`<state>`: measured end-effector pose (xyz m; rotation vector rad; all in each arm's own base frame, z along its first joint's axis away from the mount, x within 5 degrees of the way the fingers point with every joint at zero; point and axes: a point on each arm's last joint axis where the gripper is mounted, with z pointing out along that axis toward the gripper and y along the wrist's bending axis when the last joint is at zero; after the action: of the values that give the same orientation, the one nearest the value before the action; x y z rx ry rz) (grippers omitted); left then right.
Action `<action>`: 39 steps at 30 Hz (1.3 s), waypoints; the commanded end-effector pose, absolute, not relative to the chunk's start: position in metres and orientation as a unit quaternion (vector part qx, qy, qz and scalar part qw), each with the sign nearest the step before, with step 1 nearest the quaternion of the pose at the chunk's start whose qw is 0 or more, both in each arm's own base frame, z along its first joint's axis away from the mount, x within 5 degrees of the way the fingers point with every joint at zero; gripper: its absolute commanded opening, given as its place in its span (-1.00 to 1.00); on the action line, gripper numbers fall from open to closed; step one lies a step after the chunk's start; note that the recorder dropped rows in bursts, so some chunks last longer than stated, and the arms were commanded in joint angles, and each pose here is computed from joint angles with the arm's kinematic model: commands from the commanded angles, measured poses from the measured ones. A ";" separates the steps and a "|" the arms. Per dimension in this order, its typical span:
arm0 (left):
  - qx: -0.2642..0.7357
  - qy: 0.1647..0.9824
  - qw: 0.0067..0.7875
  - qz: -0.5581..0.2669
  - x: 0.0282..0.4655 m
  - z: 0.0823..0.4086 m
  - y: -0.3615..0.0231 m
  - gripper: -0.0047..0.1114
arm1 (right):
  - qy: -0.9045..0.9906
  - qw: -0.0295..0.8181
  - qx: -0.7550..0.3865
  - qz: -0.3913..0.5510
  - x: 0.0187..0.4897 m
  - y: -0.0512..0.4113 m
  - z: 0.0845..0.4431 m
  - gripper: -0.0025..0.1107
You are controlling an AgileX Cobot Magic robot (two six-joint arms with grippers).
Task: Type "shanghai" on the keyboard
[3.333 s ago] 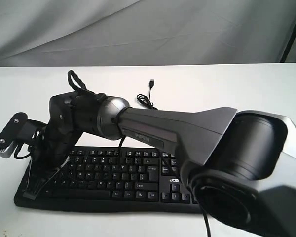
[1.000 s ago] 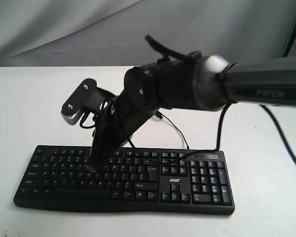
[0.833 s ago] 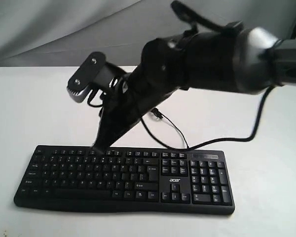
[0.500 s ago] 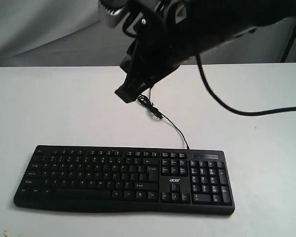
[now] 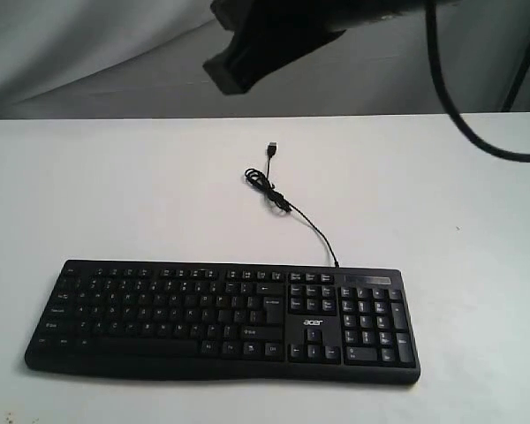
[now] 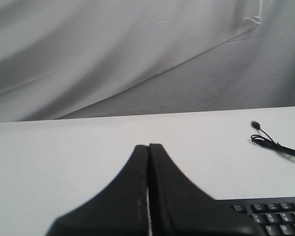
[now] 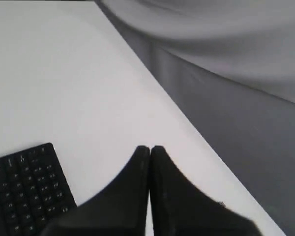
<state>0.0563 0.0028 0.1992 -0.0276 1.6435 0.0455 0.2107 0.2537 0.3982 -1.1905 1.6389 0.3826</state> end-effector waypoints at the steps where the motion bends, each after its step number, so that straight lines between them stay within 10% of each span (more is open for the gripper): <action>1: -0.011 0.730 0.683 0.017 0.056 0.199 0.002 -0.92 | 0.723 0.531 -0.410 0.167 0.221 0.223 0.413 -0.96; 10: -0.011 0.730 0.683 0.017 0.056 0.199 0.002 -0.92 | 0.770 0.579 -0.215 0.157 0.219 0.124 0.423 -0.96; 20: -0.011 0.730 0.683 0.017 0.056 0.199 0.002 -0.92 | 0.725 0.682 -0.091 0.047 0.140 0.027 0.355 -0.96; 39: -0.011 0.730 0.683 0.017 0.056 0.199 0.002 -0.92 | 0.734 0.678 0.042 -0.010 0.068 -0.005 0.223 -0.96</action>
<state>0.0563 0.0028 0.1992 -0.0276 1.6435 0.0455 0.0714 -0.0035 0.2350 0.0827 1.6521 0.0002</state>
